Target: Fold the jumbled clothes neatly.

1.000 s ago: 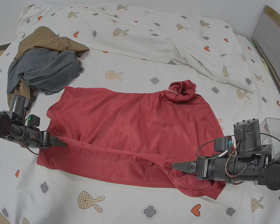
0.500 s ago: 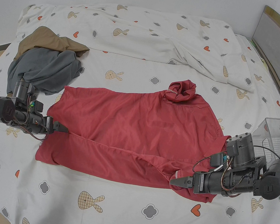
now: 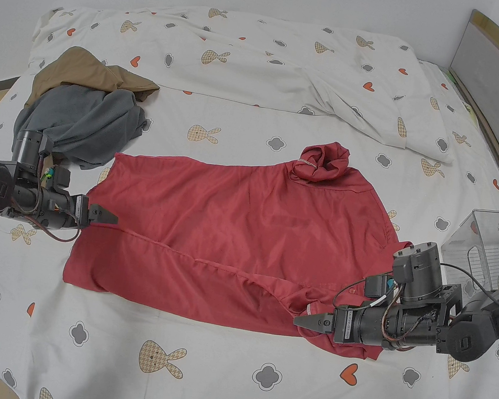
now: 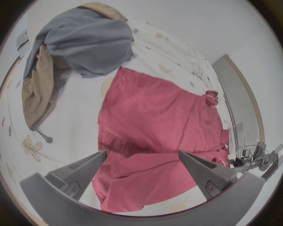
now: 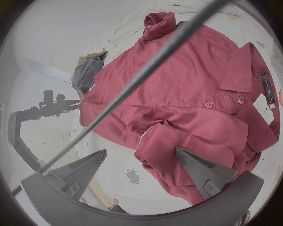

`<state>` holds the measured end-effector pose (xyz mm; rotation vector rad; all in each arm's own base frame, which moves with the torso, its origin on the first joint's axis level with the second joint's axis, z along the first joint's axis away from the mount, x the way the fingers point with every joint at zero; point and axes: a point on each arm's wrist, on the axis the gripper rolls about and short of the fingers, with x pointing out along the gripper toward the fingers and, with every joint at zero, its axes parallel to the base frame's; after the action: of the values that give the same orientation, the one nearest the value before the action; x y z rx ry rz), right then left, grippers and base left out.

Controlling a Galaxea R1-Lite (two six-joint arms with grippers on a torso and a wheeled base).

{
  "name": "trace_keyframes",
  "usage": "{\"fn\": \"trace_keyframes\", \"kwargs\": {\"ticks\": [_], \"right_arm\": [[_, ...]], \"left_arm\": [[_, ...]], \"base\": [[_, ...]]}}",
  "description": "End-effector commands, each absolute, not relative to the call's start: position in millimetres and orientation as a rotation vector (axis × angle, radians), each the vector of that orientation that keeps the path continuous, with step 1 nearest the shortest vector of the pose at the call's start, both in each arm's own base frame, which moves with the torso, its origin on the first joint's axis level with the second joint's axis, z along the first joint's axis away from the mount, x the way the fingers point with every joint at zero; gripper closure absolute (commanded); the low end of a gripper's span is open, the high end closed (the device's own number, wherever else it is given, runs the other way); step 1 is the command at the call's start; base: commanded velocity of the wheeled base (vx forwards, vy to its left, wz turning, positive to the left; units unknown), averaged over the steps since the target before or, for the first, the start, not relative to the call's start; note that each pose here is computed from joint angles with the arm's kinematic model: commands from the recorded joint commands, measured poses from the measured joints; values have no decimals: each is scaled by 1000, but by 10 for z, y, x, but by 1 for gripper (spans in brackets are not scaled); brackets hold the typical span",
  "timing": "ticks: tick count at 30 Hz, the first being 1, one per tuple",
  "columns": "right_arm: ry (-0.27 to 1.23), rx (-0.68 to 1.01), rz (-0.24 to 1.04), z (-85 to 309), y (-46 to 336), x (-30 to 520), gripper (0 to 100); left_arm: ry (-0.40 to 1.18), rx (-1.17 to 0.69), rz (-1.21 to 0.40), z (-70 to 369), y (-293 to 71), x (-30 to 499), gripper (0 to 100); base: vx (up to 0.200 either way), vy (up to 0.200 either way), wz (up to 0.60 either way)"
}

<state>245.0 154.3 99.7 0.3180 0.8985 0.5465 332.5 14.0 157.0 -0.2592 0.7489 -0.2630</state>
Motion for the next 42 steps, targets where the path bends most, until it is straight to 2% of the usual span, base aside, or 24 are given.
{"fn": "trace_keyframes", "kwargs": {"ticks": [1,9,16,21,22,23,26,29,32,42], "right_arm": [[913,316,538,900,1524,2441,0],[819,337,560,1183,1445,2345,0],[668,387,545,1579,1176,2190,0],[683,407,473,1657,942,2118,0],[735,416,410,1585,833,2140,0],[739,416,404,1578,823,2144,0],[877,422,291,1258,654,2175,0],[987,420,234,980,618,2249,0],[1034,427,200,825,570,2295,0],[975,459,358,709,373,2369,0]], "left_arm": [[675,-263,-261,1831,140,3171,0],[719,-275,-264,1689,125,3255,0],[743,-251,-334,1659,-119,3197,0],[772,-243,-359,1590,-217,3191,0],[791,-239,-373,1544,-271,3192,0],[790,-239,-373,1545,-271,3193,0],[821,-228,-402,1470,-383,3185,0],[825,-224,-412,1458,-418,3184,0],[831,-225,-411,1441,-417,3180,0],[841,-222,-408,1400,-413,3188,0]], "base": [[0,0,0],[0,0,0],[0,0,0],[0,0,0],[0,0,0],[0,0,0],[0,0,0],[0,0,0],[0,0,0],[0,0,0]]}}
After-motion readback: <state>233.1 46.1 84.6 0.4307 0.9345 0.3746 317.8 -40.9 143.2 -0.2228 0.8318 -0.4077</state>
